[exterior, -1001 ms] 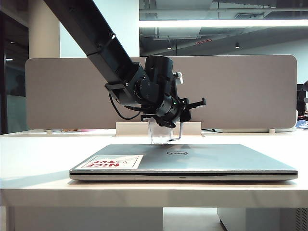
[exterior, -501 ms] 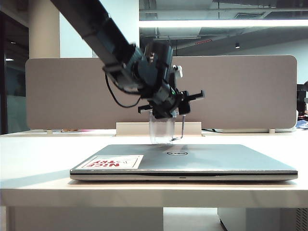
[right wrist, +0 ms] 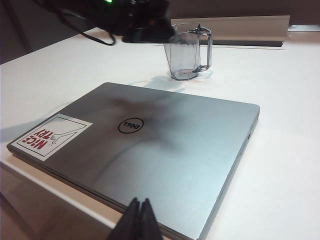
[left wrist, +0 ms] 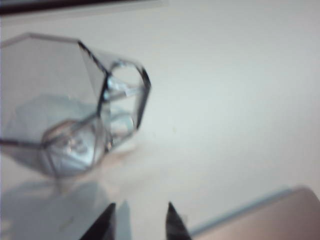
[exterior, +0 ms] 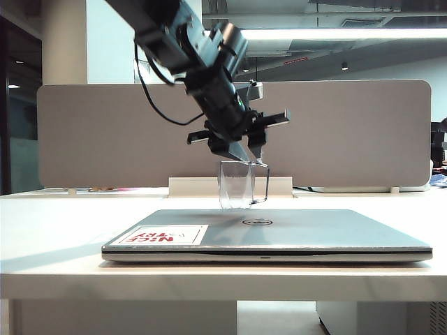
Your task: Pick up the water cup and place it on the side of the laptop away from you.
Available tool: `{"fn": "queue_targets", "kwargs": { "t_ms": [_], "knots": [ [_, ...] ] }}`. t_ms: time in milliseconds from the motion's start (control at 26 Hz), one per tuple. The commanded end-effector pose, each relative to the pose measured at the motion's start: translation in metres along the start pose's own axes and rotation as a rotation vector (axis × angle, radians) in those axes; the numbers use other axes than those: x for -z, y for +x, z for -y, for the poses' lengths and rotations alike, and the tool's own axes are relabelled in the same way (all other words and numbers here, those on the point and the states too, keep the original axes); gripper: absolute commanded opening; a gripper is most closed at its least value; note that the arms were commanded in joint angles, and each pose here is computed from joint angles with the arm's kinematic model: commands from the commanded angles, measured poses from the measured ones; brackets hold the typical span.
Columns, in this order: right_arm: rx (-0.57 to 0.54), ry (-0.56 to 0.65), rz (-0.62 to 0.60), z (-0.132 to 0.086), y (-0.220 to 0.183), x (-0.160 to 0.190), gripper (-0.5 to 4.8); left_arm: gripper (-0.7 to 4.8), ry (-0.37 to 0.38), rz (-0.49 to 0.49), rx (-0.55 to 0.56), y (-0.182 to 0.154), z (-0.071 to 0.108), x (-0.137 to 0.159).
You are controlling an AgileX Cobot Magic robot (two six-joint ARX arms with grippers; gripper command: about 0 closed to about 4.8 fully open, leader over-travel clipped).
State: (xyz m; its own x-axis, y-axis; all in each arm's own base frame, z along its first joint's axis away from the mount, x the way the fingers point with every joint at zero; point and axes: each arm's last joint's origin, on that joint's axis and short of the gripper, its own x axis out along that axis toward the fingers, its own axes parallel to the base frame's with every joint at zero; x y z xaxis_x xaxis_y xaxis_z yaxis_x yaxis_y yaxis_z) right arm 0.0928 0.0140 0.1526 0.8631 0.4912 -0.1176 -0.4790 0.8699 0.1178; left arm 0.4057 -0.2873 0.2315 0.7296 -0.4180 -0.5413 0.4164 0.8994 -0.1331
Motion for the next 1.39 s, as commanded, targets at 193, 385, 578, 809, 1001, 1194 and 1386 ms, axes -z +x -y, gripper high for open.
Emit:
{"fn": "queue_targets", "kwargs": {
  "t_ms": [193, 385, 578, 809, 1001, 1194, 1386],
  "knots": [
    [0.043, -0.005, 0.01, 0.001, 0.0, 0.0, -0.08, 0.43, 0.266, -0.041, 0.002, -0.081, -0.001, -0.039],
    [0.169, -0.011, 0.016, 0.005, 0.0, 0.0, -0.08, -0.06, 0.336, -0.037, -0.03, -0.122, -0.01, -0.053],
    [0.444, -0.056, 0.023, 0.013, -0.003, -0.001, -0.08, -0.06, 0.311, -0.004, -0.057, -0.15, -0.027, -0.058],
    [0.47, -0.07, 0.047, 0.013, -0.003, -0.004, -0.08, -0.06, 0.27, 0.049, -0.095, -0.181, -0.049, -0.042],
    [0.47, -0.068, 0.041, 0.013, -0.003, -0.003, -0.08, -0.06, 0.258, 0.095, -0.111, -0.201, -0.059, -0.014],
    [0.509, -0.067, 0.041, 0.014, -0.004, -0.003, -0.08, -0.06, 0.193, 0.17, -0.133, -0.229, -0.07, 0.02],
    [0.537, -0.066, 0.041, 0.015, -0.004, -0.003, -0.08, -0.06, 0.15, 0.23, -0.169, -0.257, -0.079, 0.062]
  ]
}}
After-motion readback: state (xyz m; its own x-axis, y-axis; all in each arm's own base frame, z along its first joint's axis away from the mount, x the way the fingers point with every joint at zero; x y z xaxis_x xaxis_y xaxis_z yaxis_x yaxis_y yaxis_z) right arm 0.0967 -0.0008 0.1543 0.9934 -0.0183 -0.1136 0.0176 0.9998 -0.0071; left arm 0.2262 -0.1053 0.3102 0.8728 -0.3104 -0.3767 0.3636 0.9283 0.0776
